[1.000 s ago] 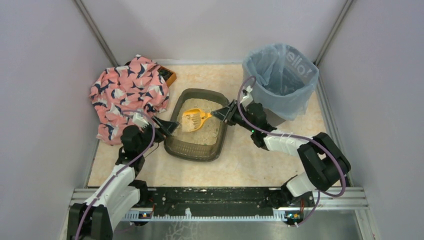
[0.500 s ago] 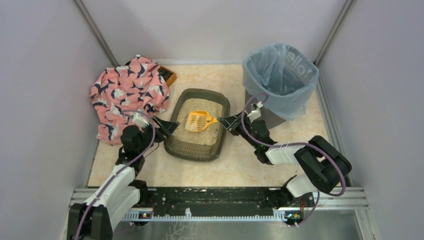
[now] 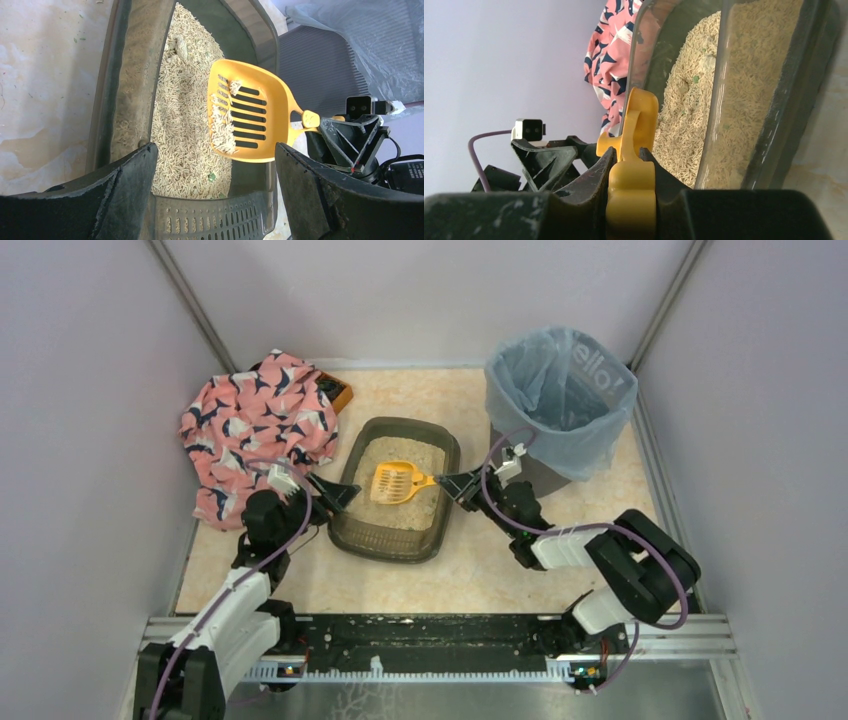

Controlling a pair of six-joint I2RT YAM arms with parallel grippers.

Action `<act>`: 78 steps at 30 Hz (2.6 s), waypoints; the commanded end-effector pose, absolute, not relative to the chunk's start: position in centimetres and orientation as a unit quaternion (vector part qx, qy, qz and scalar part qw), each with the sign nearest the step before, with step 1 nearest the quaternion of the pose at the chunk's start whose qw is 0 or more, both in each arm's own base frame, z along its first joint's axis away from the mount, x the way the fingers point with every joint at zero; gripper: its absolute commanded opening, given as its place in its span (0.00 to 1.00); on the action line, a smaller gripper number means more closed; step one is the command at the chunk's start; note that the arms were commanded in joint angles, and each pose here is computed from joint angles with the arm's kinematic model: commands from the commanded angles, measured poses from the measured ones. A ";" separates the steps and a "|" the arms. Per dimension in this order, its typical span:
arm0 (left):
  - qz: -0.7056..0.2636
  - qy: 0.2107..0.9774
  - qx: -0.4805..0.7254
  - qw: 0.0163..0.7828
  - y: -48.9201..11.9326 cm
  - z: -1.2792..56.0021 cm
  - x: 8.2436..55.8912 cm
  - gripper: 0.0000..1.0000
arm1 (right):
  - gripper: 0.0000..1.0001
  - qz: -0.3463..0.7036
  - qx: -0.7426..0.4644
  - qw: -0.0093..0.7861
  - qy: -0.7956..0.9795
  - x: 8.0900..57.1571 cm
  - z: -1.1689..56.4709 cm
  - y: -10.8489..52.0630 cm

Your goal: Clean the litter box

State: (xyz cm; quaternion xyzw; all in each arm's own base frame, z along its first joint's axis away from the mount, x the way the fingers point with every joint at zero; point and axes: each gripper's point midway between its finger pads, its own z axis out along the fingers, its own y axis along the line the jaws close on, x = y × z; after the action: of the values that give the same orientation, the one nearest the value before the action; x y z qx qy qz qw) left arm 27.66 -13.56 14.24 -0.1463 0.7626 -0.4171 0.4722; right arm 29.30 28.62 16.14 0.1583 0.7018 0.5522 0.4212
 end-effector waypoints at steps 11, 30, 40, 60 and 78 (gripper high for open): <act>-0.422 0.750 -0.130 0.493 -13.7 15.8 28.1 0.92 | 0.00 0.596 0.148 0.438 0.656 29.6 18.4 27.0; -0.420 0.753 -0.129 0.491 -13.7 15.9 28.1 0.92 | 0.00 0.622 0.114 0.427 0.646 28.3 18.7 28.4; -0.423 0.751 -0.130 0.491 -13.8 16.1 28.1 0.92 | 0.00 0.613 0.094 0.430 0.657 27.9 21.9 29.0; -0.443 0.749 -0.133 0.475 -14.4 15.3 28.0 0.92 | 0.00 0.583 0.091 0.466 0.659 26.9 34.5 26.8; -0.445 0.751 -0.135 0.469 -14.5 14.7 28.1 0.92 | 0.00 0.514 0.140 0.582 0.615 31.4 42.1 12.6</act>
State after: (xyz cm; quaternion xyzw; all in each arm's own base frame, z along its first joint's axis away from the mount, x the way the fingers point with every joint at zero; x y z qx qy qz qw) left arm 28.05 -14.19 14.17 -0.1474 0.7575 -0.4369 0.4622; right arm 32.56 14.92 37.08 0.1738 0.6499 0.5038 0.5418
